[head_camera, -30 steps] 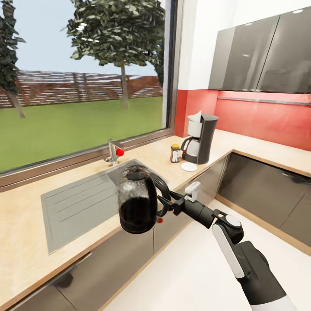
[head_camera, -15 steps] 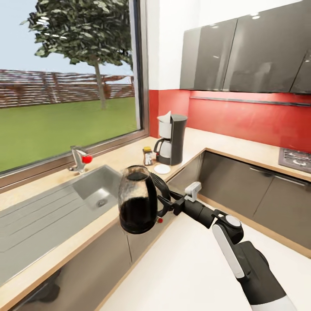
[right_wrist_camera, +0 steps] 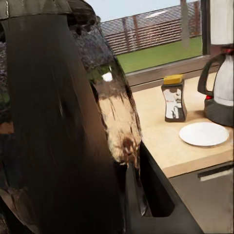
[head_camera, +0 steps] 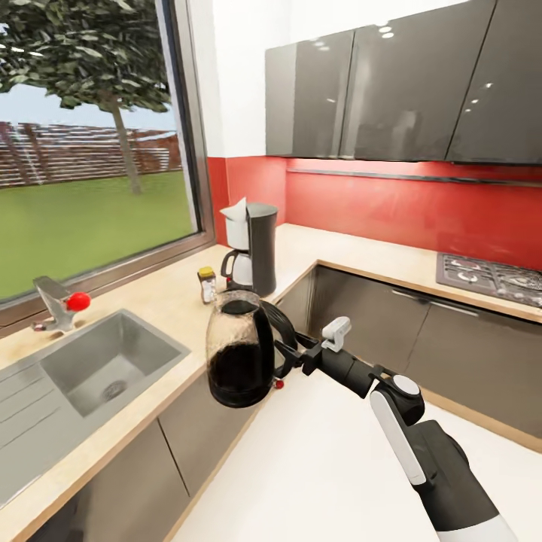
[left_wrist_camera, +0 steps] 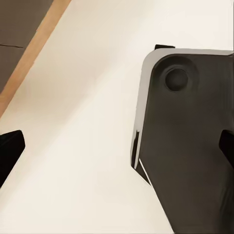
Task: Set up a coffee station on the kitchen countertop: keep the coffee maker on the countertop, move the bottle of coffee from the kitchen shelf to the counter next to the coffee maker, place a paper coffee filter on top of the coffee maker, put the saucer next to the coffee maker with the coffee cup on the saucer, and place the electric kettle next to the coffee maker.
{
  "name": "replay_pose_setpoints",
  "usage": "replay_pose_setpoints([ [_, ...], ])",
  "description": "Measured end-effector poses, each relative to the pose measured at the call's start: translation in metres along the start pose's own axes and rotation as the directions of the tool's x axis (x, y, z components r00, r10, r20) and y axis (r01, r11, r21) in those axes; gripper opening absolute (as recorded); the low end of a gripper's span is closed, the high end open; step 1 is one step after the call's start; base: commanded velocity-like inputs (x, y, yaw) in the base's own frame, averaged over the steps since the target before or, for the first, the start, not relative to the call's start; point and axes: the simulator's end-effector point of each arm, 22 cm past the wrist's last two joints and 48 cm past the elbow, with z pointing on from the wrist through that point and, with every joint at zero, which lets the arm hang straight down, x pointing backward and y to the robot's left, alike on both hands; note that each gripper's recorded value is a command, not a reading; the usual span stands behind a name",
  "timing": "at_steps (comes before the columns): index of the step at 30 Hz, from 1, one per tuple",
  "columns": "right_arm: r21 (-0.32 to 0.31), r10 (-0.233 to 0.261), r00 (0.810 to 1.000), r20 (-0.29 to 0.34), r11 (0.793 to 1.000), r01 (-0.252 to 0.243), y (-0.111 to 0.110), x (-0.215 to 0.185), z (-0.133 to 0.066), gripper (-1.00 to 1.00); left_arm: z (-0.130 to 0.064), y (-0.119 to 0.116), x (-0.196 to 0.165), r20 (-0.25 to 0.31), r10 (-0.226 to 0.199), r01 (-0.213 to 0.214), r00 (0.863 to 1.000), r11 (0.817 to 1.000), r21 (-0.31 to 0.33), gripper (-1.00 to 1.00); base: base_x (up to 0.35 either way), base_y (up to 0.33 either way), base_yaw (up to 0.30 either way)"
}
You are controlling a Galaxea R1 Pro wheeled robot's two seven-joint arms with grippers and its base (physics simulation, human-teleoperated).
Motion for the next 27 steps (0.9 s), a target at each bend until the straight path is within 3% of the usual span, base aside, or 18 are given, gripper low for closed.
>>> replay_pose_setpoints([
  [12, 0.000, 0.000, 1.000, 0.000, 1.000, 0.000, -0.0001, 0.0001, 0.0002, -1.00, 0.0000, -0.0017, -0.0002, 0.000, 0.007, -0.007, 1.000, 1.000, 0.003, 1.00, 0.263, -0.162, -0.291],
  [22, 0.000, 0.001, 1.000, 0.000, 1.000, -0.001, -0.0001, 0.0001, 0.0002, -1.00, 0.0001, -0.0008, -0.0002, 0.000, 0.001, -0.001, 1.000, 1.000, 0.001, 1.00, 0.058, -0.264, -0.291],
  [27, 0.000, 0.000, 1.000, 0.000, 1.000, 0.000, 0.0001, -0.0002, 0.0000, -1.00, 0.0001, 0.0023, -0.0004, 0.000, -0.010, 0.010, 1.000, 1.000, -0.005, 1.00, 0.246, -0.132, -0.266],
])
